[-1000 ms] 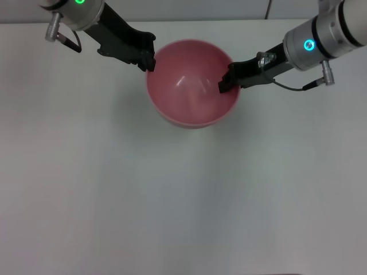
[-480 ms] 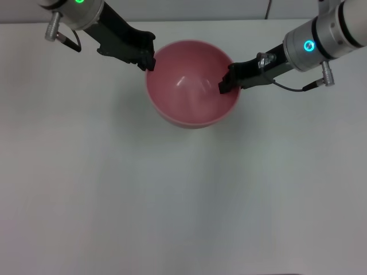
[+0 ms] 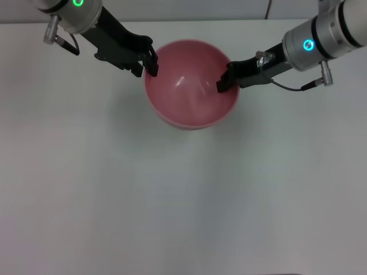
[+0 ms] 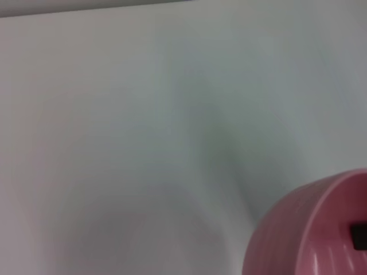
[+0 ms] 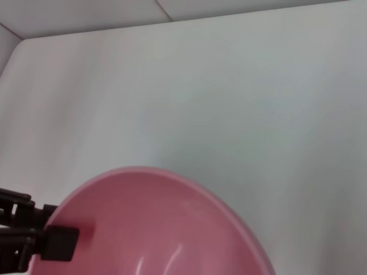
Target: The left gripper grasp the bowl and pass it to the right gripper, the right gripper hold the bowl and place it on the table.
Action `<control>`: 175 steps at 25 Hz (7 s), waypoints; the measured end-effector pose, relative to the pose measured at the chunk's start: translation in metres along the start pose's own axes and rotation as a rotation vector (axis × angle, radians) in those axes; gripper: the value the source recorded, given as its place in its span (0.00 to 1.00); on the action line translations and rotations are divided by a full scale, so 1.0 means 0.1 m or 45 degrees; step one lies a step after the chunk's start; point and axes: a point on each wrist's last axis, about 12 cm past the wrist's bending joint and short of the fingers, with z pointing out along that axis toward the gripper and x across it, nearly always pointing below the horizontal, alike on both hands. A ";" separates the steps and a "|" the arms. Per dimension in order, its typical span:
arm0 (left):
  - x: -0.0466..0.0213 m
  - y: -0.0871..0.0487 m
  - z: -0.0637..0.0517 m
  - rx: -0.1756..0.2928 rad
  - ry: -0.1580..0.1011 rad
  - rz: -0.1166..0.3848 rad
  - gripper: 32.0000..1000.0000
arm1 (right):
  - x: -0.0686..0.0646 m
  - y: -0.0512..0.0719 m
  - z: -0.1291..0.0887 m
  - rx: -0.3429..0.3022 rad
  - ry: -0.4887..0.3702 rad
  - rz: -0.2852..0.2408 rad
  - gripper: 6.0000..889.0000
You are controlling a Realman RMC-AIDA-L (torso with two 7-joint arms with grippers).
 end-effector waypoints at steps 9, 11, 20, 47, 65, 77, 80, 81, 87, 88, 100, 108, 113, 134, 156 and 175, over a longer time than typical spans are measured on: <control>-0.009 -0.02 -0.01 0.010 0.005 -0.006 0.49 | 0.00 0.00 0.00 -0.001 -0.002 0.001 0.09; -0.009 -0.02 -0.01 0.009 0.004 -0.012 0.53 | 0.00 0.00 0.00 -0.001 -0.003 0.002 0.09; -0.013 -0.01 -0.02 0.008 0.003 -0.019 0.82 | 0.01 -0.02 0.00 0.000 -0.003 0.008 0.09; -0.028 0.01 -0.08 0.002 0.002 -0.033 0.86 | 0.04 -0.05 0.00 0.003 -0.004 0.028 0.09; -0.072 0.11 -0.52 0.018 -0.043 -0.087 0.86 | 0.08 -0.14 -0.02 0.009 -0.022 0.067 0.09; -0.071 0.09 -0.61 0.015 -0.047 -0.085 0.86 | 0.07 -0.14 -0.04 0.002 -0.023 0.079 0.09; -0.069 0.10 -0.62 0.014 -0.042 -0.087 0.86 | 0.06 -0.15 -0.06 -0.005 -0.034 0.091 0.09; -0.068 0.10 -0.62 0.014 -0.042 -0.087 0.86 | 0.06 -0.15 -0.06 -0.006 -0.036 0.093 0.09; -0.057 0.12 -0.62 0.012 -0.039 -0.093 0.86 | 0.10 -0.34 -0.19 0.025 -0.046 0.158 0.09; -0.051 0.12 -0.62 0.012 -0.038 -0.096 0.86 | 0.12 -0.38 -0.21 0.032 -0.047 0.173 0.09; -0.004 0.19 -0.60 0.008 -0.035 -0.119 0.86 | 0.39 -0.79 -0.35 0.124 -0.042 0.318 0.09; -0.007 0.19 -0.60 0.023 -0.045 -0.120 0.86 | 0.53 -0.93 -0.27 0.204 -0.028 0.351 0.09; -0.007 0.19 -0.59 0.023 -0.047 -0.122 0.86 | 0.56 -0.96 -0.26 0.239 -0.023 0.345 0.09; -0.032 0.18 -0.57 0.023 -0.062 -0.120 0.86 | 0.61 -1.02 -0.22 0.286 -0.019 0.363 0.10; -0.020 0.20 -0.57 0.021 -0.063 -0.127 0.86 | 0.59 -1.03 -0.24 0.287 -0.045 0.387 0.18; -0.017 0.21 -0.57 0.031 -0.071 -0.134 0.86 | 0.57 -1.03 -0.24 0.300 -0.051 0.374 0.86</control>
